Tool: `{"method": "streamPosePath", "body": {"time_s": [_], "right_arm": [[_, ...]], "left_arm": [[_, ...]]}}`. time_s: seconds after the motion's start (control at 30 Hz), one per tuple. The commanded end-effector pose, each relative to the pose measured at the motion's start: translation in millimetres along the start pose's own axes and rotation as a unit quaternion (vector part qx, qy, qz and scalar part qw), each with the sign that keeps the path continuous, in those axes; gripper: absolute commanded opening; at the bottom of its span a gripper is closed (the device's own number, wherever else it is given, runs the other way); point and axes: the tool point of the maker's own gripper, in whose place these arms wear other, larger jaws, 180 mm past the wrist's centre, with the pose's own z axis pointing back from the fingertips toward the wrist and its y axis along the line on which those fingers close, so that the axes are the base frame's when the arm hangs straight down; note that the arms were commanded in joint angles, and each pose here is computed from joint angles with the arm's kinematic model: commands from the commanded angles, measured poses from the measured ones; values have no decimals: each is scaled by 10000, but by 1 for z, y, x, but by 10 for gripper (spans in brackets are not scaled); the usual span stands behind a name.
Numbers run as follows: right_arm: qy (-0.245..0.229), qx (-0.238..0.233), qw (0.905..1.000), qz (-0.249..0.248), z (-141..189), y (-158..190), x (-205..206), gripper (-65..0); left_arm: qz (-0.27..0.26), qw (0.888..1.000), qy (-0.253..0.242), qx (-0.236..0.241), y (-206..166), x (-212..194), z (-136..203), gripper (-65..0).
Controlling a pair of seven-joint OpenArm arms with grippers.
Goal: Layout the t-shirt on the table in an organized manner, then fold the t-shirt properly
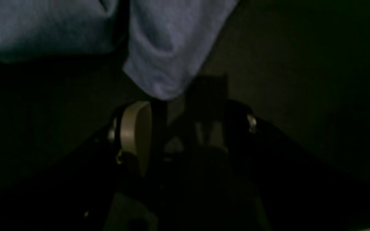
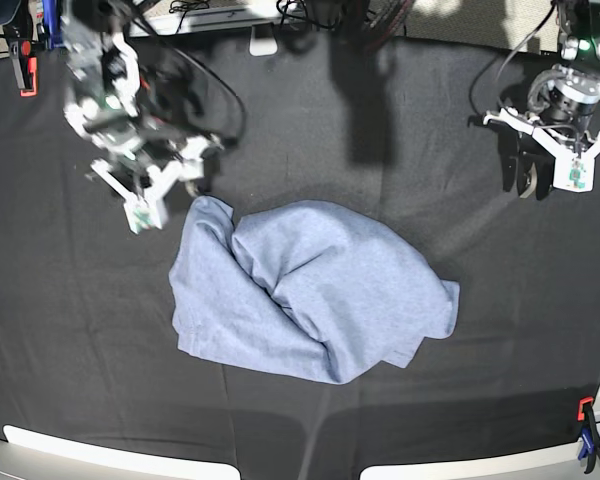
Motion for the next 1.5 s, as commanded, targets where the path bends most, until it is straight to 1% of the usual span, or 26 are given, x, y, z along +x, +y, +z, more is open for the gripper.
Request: {"method": "streamPosePath", "body": {"time_s": [0.0, 0.07, 0.17, 0.23, 0.3, 0.33, 0.4, 0.5, 0.57, 0.6, 0.7, 0.8, 0.93, 1.0, 1.07, 1.1, 1.2, 1.23, 1.33, 1.37, 1.4, 1.47], "right_arm": [[-162, -52, 9999, 9, 0, -4, 14, -299], [-41, -70, 10000, -36, -6, -4, 15, -299], [-69, -206, 9998, 13, -15, -9, 24, -299], [-133, -212, 9997, -9, -18, -10, 33, -300], [-161, -208, 9996, -36, -21, -10, 38, -320], [-175, -212, 9996, -38, -22, -11, 40, -343], [-231, -247, 9994, -3, -22, -12, 44, -410], [-360, -410, 9984, 154, -22, -18, 50, -538], [-335, -496, 9979, 237, -21, -21, 49, -629], [-303, -541, 9977, 278, -21, -23, 48, -650], [-306, -869, 9939, 604, -13, -32, 56, -650], [-585, -1169, 9872, 915, 8, -39, 81, -650], [-799, -1376, 9811, 1104, 35, -47, 100, -650], [-889, -1608, 9764, 1138, 47, -60, 105, -650], [-939, -1831, 9729, 1056, 59, -75, 106, -650], [-950, -1819, 9743, 924, 61, -80, 104, -650], [-961, -1402, 9848, 360, 59, -80, 93, -650], [-948, -1223, 9877, 246, 57, -77, 89, -618], [-684, -645, 9954, 172, 38, -61, 71, -403], [-607, -463, 9969, 172, 31, -56, 65, -351], [-539, -335, 9979, 154, 24, -52, 58, -319], [-485, -140, 9987, 68, 11, -44, 51, -305]], "left_arm": [[-44, 9998, -208, 5, 2, 12, 2, -518], [-44, 9998, -210, 5, 2, 12, 2, -518], [-44, 9998, -211, 7, 2, 12, 1, -518], [-43, 9998, -212, 7, 2, 12, 1, -518], [-44, 9998, -213, 5, 2, 12, 2, -518], [-44, 9998, -211, 5, 2, 12, 1, -518], [-42, 9998, -210, 5, 2, 12, 2, -518], [-41, 9998, -214, 7, 2, 12, 1, -518], [-42, 9998, -214, 6, 2, 12, 1, -518], [-42, 9998, -214, 6, 2, 12, 1, -518], [-42, 9997, -231, 5, 2, 13, 2, -518], [-42, 9997, -248, 5, 2, 13, 2, -518], [-41, 9997, -244, 7, 2, 13, 2, -518], [-42, 9997, -244, 5, 2, 13, 2, -518], [-34, 9997, -245, 6, 1, 13, 2, -518], [-15, 9997, -246, 10, 1, 13, 2, -518], [-14, 9997, -248, 7, 1, 13, 2, -518], [-14, 9997, -248, 7, 1, 13, 2, -518], [-14, 9997, -246, 7, 1, 13, 2, -518], [-14, 9997, -246, 7, 1, 13, 2, -518], [-13, 9997, -248, 9, 1, 13, 2, -518], [-14, 9997, -248, 7, 1, 13, 2, -518]]}}
